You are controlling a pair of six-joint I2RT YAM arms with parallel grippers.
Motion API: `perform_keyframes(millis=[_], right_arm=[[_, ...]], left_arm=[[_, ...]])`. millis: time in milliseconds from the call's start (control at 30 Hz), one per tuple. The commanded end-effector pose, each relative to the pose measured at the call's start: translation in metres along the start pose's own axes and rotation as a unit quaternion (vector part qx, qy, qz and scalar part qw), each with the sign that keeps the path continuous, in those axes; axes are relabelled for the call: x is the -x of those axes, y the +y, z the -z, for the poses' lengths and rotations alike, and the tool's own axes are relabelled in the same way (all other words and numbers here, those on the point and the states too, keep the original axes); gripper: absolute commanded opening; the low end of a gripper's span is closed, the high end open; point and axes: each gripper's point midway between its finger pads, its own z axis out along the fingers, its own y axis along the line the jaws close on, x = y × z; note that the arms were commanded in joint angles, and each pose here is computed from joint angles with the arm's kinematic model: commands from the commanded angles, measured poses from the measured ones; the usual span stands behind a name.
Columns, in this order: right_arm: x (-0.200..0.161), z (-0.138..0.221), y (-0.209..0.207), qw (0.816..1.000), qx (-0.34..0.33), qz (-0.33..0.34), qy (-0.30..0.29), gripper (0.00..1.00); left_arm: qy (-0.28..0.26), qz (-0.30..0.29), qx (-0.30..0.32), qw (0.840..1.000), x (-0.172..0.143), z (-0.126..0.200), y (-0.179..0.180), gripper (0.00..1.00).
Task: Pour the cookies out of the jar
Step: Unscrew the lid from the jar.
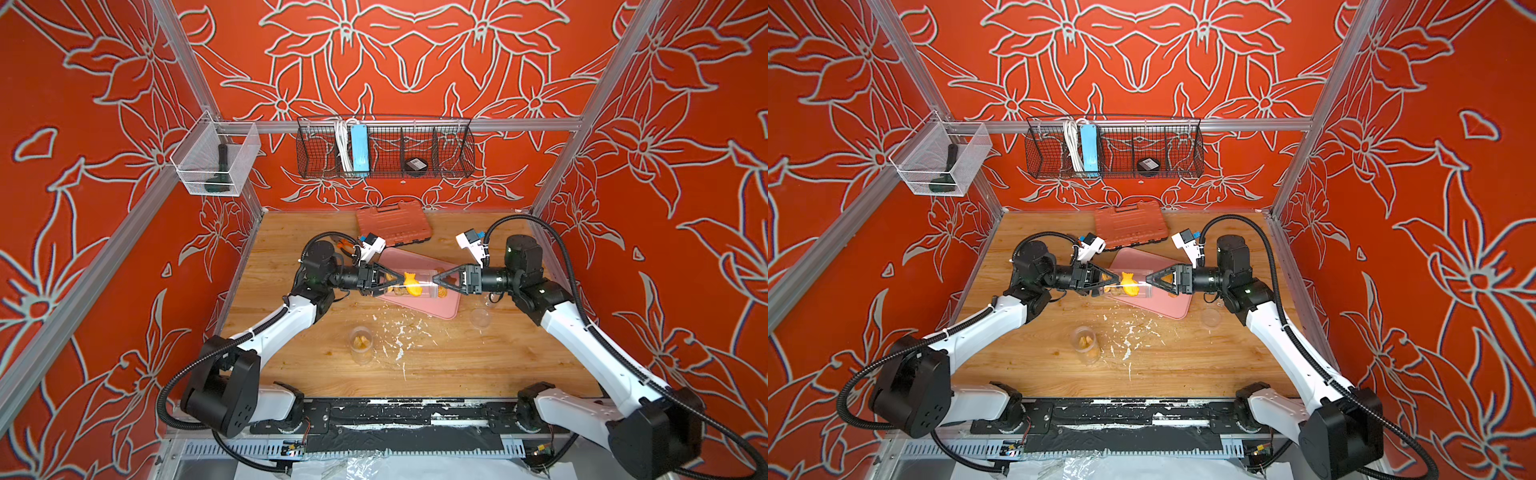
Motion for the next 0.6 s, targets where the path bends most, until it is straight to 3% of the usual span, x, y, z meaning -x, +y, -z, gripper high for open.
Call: perform_keyframes(millis=[0, 133, 233, 333, 567], right_arm=[[0.009, 0.006, 0.0, 0.995, -0.023, -0.087, -0.03, 0.98], [-0.007, 0.009, -0.013, 0.974, -0.018, -0.223, -0.037, 0.98], [-0.022, 0.014, -0.017, 0.956, -0.015, -0.29, -0.043, 0.98], [-0.027, 0.017, -0.012, 0.944, 0.007, -0.325, -0.056, 0.98], [-0.027, 0.02, -0.001, 0.941, 0.015, -0.335, -0.055, 0.98]], left_arm=[[0.004, -0.019, -0.009, 1.0, -0.002, 0.002, -0.015, 0.56], [0.007, -0.03, -0.002, 1.0, -0.004, 0.002, -0.013, 0.57], [0.007, -0.036, 0.002, 0.999, -0.005, 0.002, -0.01, 0.57], [0.009, -0.05, 0.0, 0.999, -0.007, 0.002, -0.012, 0.57], [0.01, -0.058, -0.001, 0.998, -0.007, 0.002, -0.015, 0.57]])
